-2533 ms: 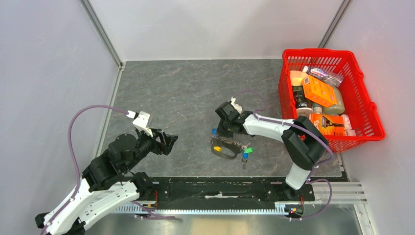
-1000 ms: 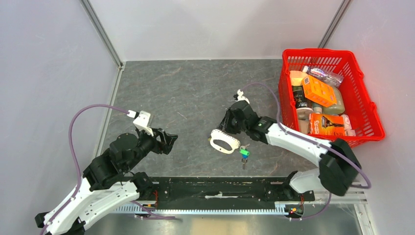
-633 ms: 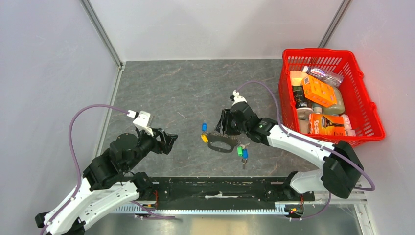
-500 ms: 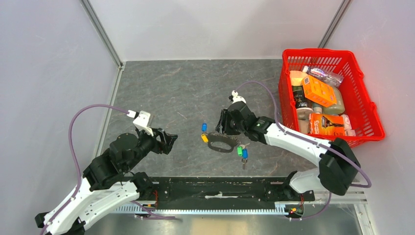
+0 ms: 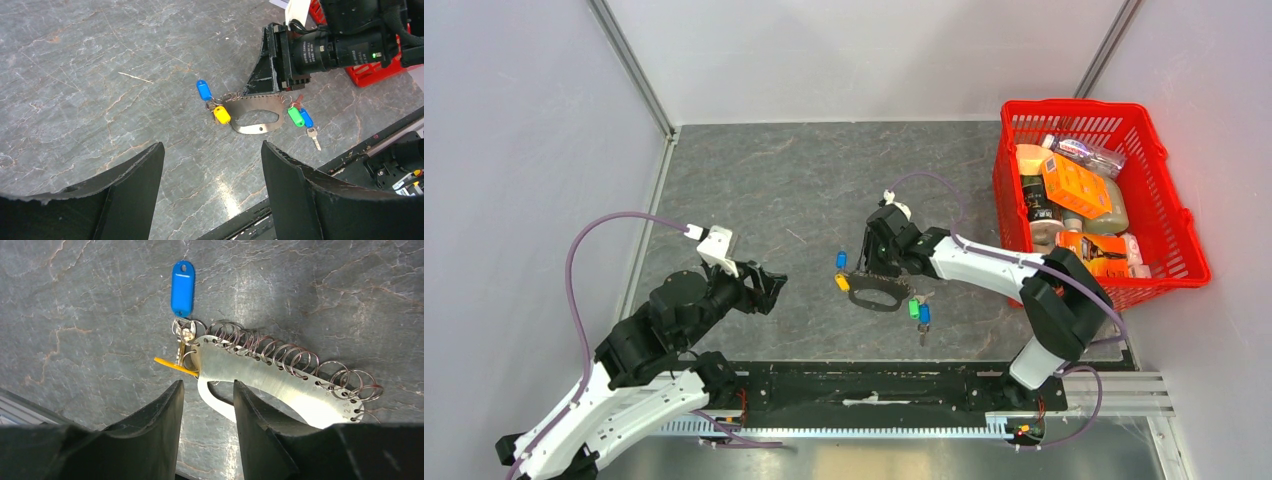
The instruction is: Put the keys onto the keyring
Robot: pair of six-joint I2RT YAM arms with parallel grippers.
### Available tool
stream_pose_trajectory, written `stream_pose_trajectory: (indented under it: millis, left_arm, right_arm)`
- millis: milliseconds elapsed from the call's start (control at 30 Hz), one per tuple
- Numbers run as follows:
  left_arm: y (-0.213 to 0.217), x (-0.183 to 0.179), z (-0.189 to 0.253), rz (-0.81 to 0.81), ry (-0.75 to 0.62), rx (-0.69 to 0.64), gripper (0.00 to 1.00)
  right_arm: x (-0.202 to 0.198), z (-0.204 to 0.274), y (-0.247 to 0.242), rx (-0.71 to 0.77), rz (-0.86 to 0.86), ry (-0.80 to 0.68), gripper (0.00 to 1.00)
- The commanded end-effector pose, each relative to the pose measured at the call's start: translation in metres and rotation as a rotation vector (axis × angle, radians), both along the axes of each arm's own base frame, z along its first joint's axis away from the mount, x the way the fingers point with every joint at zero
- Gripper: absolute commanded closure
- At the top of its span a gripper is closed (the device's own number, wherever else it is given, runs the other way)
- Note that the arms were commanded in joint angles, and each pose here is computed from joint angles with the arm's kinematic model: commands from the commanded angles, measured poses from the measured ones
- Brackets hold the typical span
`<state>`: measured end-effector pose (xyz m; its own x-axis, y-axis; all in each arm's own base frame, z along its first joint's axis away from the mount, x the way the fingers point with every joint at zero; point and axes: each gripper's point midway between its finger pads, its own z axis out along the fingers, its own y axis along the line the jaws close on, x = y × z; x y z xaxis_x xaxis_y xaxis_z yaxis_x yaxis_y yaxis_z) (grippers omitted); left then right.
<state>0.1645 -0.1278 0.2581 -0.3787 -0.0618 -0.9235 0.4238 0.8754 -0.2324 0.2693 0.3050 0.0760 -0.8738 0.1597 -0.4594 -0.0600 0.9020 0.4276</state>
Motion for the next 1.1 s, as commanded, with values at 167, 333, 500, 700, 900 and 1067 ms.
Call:
stream_pose_trajectory:
  millis: [167,333,500,700,900,1067]
  left_arm:
    - [0.001,0.002,0.0,-0.003,-0.017,0.026,0.22]
    - [0.002,0.002,0.001,-0.003,-0.018,0.025,0.22]
    - [0.001,0.002,0.001,-0.006,-0.019,0.022,0.22]
    - [0.001,0.001,0.002,-0.007,-0.02,0.02,0.22]
    - [0.001,0.001,0.002,-0.009,-0.021,0.02,0.22]
    - [0.001,0.001,0.002,-0.009,-0.021,0.018,0.22]
  right_arm:
    - [0.029,0.011,0.025,0.108,-0.104,0.009,0.54]
    - [0.034,0.002,0.03,0.119,-0.113,0.043,0.56]
    - [0.038,-0.007,0.032,0.126,-0.125,0.064,0.56]
    - [0.038,-0.016,0.028,0.125,-0.144,0.077,0.57]
    - [0.035,-0.021,0.024,0.109,-0.15,0.086,0.58]
    - [0.033,-0.025,0.02,0.095,-0.158,0.092,0.58]
